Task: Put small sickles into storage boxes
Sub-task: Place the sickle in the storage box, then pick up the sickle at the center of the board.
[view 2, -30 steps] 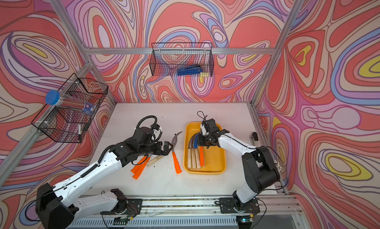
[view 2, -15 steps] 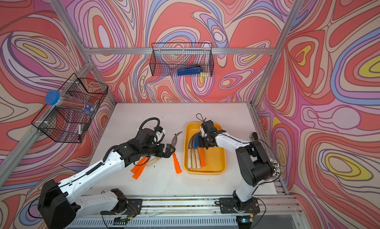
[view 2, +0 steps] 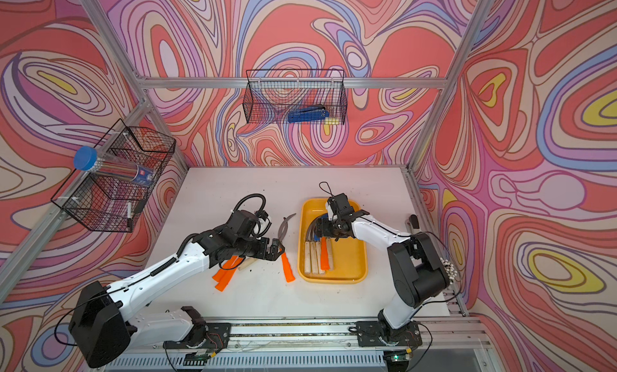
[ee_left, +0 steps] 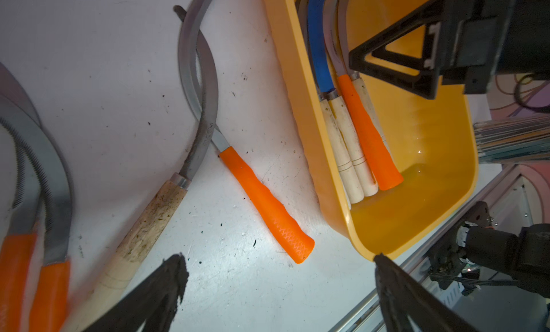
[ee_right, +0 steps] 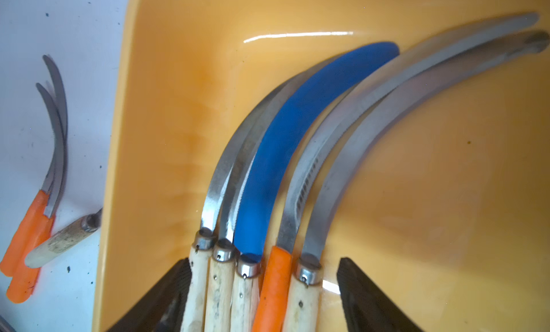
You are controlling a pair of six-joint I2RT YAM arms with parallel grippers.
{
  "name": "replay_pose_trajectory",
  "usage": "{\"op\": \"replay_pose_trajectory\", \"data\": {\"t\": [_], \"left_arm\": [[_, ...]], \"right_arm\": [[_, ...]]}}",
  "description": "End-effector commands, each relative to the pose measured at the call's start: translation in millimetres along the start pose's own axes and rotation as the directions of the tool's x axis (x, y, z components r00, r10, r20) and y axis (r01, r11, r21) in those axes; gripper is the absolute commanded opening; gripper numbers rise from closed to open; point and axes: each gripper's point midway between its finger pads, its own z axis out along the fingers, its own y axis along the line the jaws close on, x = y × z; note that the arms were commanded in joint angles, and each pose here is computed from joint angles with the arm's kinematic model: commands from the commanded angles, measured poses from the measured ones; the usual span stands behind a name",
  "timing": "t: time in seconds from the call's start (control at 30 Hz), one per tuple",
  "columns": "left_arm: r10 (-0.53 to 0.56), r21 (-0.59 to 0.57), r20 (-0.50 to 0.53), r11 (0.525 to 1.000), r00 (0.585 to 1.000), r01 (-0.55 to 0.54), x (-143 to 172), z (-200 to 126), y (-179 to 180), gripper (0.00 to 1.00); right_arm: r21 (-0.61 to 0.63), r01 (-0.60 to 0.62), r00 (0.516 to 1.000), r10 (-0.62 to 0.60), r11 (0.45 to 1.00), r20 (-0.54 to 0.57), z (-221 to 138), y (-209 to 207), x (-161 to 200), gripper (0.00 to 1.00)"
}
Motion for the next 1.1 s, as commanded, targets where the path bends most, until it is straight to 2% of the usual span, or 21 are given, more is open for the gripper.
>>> {"op": "replay_pose_trajectory", "data": {"t": [0.0,0.17,0.3,0.63,1.07], "left_arm": [[0.037,-0.113,-0.034,0.993,0.999,-0.041,2.5,-7.0,16.6,1.00],[0.047,-0.186,-0.057,0.981,0.997,-0.057,5.4,-6.3,30.1,1.00],[0.039,-0.241,-0.074,0.969,0.997,-0.056,7.0,3.7,41.7,1.00],[-0.036,-0.275,-0.083,0.961,0.996,0.012,5.2,44.1,67.6,1.00],[-0.058,-0.309,-0.127,0.951,0.990,0.016,10.1,70.2,91.6,1.00]], "right_arm": [[-0.040,-0.011,0.999,0.013,0.999,0.044,-17.9,9.6,-8.1,0.84],[-0.084,-0.017,0.997,0.023,0.996,0.070,-32.0,19.4,-10.7,0.88],[-0.116,-0.016,0.996,0.026,0.993,0.084,-41.0,26.8,-11.2,0.98],[-0.153,-0.019,0.995,0.034,0.988,0.097,-55.2,32.7,-3.9,0.98],[-0.185,-0.027,0.993,0.047,0.982,0.109,-60.9,37.1,0.5,0.98]]}}
